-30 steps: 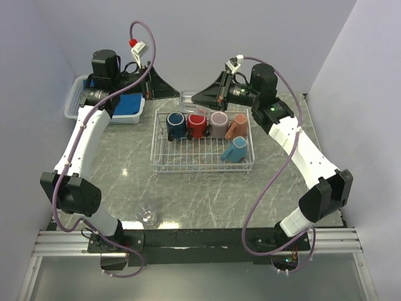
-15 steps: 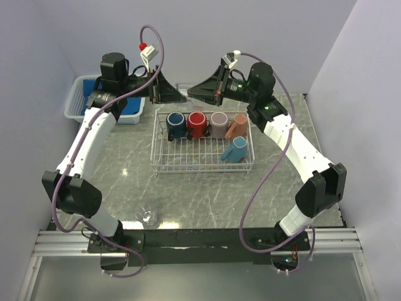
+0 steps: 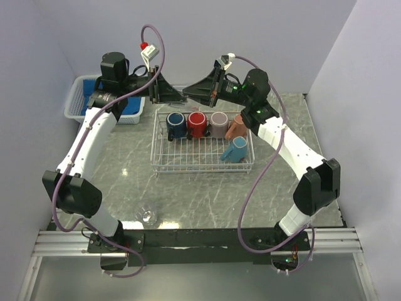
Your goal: Load the cups into the dish rack
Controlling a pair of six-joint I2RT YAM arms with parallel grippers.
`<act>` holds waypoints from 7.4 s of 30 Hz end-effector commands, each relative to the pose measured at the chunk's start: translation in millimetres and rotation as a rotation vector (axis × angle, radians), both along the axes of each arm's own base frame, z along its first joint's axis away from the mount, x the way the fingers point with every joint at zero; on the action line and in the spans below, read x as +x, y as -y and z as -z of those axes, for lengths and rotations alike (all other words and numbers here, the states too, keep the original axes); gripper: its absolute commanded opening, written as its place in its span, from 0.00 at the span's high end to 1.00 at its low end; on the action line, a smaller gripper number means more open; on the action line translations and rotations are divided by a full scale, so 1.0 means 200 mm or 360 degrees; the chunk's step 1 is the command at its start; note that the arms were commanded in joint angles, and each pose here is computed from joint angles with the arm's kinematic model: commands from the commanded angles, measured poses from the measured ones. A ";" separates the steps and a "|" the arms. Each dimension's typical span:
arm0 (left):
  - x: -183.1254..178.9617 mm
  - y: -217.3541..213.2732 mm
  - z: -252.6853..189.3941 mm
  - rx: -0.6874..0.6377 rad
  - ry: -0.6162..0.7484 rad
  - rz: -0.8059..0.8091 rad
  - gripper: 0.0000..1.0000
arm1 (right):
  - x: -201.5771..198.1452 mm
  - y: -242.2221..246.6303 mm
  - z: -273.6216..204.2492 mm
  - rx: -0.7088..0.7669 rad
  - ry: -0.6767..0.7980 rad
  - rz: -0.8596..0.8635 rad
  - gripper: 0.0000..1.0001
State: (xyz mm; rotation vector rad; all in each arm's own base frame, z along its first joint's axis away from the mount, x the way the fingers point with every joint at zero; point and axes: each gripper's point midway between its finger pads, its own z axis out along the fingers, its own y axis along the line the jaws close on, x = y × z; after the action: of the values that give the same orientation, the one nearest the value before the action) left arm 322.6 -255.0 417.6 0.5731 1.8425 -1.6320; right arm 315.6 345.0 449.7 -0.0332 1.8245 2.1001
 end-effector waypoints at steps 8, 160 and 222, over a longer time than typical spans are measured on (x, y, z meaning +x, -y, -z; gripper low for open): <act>-0.07 0.02 -0.11 -0.0044 0.0170 0.0075 0.99 | -0.04 -0.06 0.01 0.0056 -0.0026 -0.0095 1.00; -0.20 -1.07 0.55 0.1031 0.0321 -0.1134 0.03 | -1.00 -0.61 1.67 -0.2135 0.0377 -0.0491 0.29; -0.14 -0.55 -0.19 -0.0013 0.0131 -0.0538 0.04 | -0.46 0.10 0.34 -0.0671 0.0109 -0.0094 1.00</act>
State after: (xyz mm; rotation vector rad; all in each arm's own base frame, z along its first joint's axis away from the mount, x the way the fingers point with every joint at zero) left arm 277.7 -123.5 410.7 0.1687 1.9112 -1.3391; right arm 199.4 316.9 355.4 -0.2102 2.2857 1.5743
